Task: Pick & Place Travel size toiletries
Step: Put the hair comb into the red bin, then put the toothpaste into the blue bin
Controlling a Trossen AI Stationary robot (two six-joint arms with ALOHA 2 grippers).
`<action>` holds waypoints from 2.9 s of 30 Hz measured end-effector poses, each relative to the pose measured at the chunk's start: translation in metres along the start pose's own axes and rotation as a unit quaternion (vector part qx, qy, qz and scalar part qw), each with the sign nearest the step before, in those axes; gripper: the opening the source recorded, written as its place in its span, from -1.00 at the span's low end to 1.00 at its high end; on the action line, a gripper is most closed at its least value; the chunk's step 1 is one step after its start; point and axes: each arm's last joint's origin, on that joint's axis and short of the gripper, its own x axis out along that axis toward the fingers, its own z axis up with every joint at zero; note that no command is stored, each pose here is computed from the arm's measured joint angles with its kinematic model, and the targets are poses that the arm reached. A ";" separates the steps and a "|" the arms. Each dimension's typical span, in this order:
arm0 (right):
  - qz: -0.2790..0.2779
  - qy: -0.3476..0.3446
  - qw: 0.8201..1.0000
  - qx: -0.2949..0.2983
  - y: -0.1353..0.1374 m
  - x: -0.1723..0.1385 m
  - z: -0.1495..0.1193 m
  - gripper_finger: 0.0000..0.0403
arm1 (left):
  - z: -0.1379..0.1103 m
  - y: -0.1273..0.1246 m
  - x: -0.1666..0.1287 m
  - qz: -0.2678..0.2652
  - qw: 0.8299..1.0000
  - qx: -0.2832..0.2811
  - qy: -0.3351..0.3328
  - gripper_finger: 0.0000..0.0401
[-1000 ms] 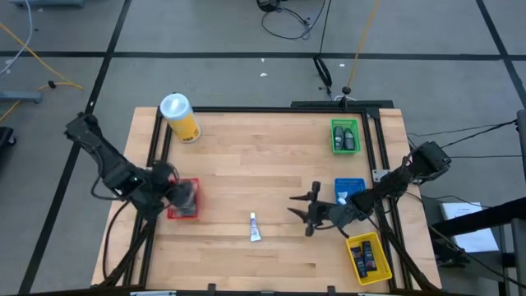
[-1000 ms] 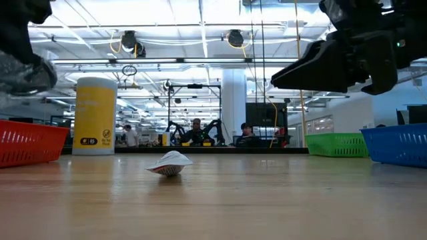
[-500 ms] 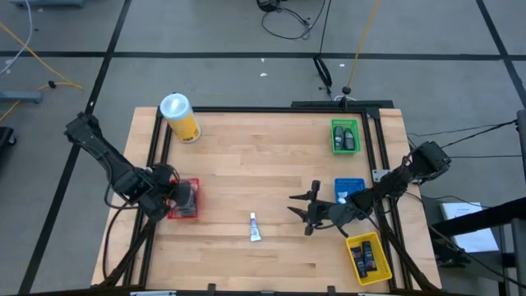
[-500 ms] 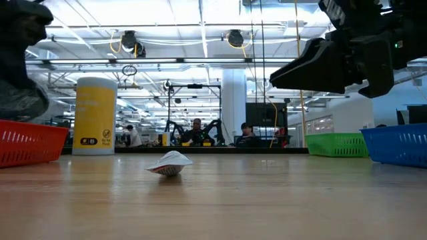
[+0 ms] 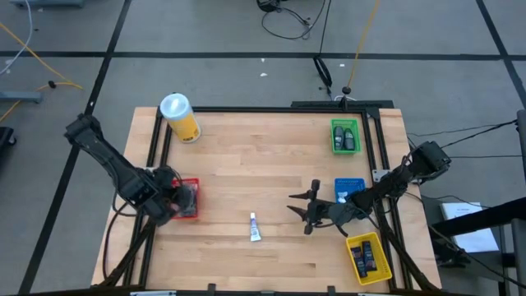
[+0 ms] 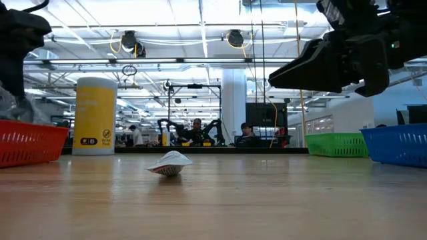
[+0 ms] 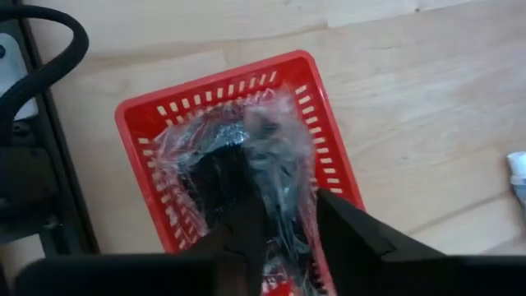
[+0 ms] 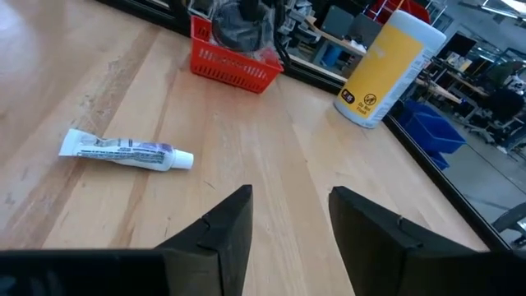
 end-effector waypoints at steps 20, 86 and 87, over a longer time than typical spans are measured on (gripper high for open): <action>0.000 -0.001 1.000 0.001 0.000 0.000 0.000 -0.25 | 0.012 -0.012 -0.020 -0.094 0.994 0.050 -0.002 0.18; -0.016 0.108 0.953 0.284 0.052 0.108 0.021 0.23 | -0.039 -0.135 0.116 -0.223 0.819 0.430 -0.306 -0.90; -0.028 0.104 0.953 0.282 0.054 0.108 0.020 0.23 | -0.037 -0.136 0.116 -0.221 0.820 0.429 -0.307 -0.90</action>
